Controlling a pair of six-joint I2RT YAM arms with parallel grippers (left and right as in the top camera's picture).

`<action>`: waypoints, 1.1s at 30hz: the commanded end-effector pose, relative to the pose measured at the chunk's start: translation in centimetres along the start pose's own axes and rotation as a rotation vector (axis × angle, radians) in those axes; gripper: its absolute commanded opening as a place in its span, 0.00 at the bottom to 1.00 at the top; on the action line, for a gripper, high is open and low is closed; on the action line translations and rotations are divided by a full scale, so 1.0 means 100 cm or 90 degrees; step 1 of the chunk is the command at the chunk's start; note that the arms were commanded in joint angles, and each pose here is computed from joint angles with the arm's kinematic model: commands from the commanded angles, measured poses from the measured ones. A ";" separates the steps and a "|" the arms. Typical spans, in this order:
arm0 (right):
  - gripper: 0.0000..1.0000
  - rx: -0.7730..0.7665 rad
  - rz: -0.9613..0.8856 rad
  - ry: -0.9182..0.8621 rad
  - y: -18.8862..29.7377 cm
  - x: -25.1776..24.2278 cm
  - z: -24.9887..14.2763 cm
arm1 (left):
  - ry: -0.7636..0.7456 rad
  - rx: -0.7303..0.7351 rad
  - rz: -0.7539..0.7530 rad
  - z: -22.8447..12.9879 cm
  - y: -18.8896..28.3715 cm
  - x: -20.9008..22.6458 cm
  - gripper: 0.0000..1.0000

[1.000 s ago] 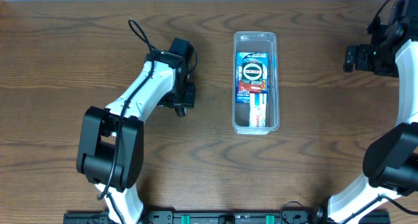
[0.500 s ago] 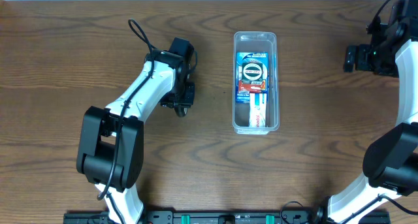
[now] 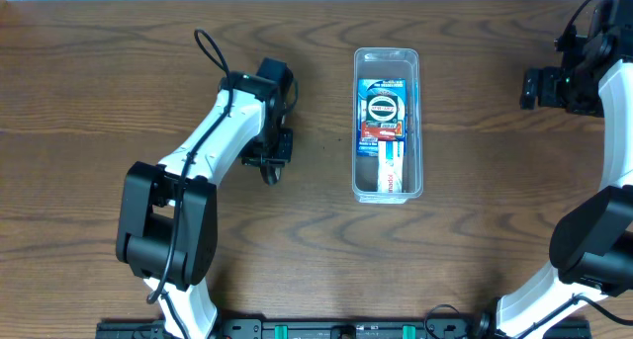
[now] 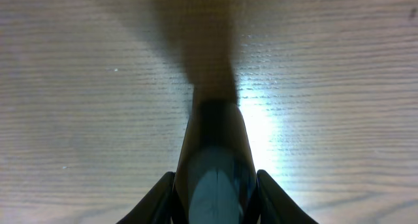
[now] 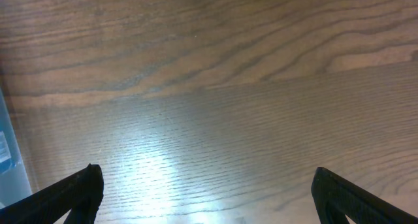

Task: Pack container
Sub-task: 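Move the left gripper to the white-capped bottle and grasp it, then carry the bottle to the container and lower it inside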

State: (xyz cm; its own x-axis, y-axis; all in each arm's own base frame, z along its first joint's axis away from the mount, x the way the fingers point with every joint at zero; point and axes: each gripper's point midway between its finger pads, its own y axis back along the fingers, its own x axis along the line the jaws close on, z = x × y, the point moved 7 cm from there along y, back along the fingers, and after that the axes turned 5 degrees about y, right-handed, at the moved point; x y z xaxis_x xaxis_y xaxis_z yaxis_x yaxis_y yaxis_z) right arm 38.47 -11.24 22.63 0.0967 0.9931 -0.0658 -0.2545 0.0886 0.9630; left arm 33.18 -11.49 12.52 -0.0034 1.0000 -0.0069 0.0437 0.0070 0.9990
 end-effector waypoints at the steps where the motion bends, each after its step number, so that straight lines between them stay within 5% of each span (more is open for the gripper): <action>1: 0.99 0.002 0.002 0.002 -0.003 -0.003 0.000 | -0.003 -0.053 -0.038 0.007 0.036 -0.006 0.29; 16: 0.99 0.002 0.002 0.002 -0.003 -0.002 0.000 | -0.035 -0.206 -0.227 -0.033 0.154 -0.088 0.30; 22: 0.99 0.002 0.002 0.002 -0.003 -0.002 0.000 | -0.055 -0.227 -0.270 -0.052 0.157 -0.139 0.29; 33: 0.99 0.002 0.002 0.002 -0.003 -0.003 0.000 | -0.018 -0.257 -0.210 -0.051 0.130 -0.173 0.29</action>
State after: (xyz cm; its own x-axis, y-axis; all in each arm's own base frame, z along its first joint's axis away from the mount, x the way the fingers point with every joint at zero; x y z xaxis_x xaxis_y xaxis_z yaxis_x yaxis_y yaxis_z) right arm 38.48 -11.24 22.63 0.0967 0.9932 -0.0655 -0.2549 0.0884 0.9629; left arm 27.92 -28.34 26.48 0.1219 0.9324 -0.3403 -0.3136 0.3615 0.8780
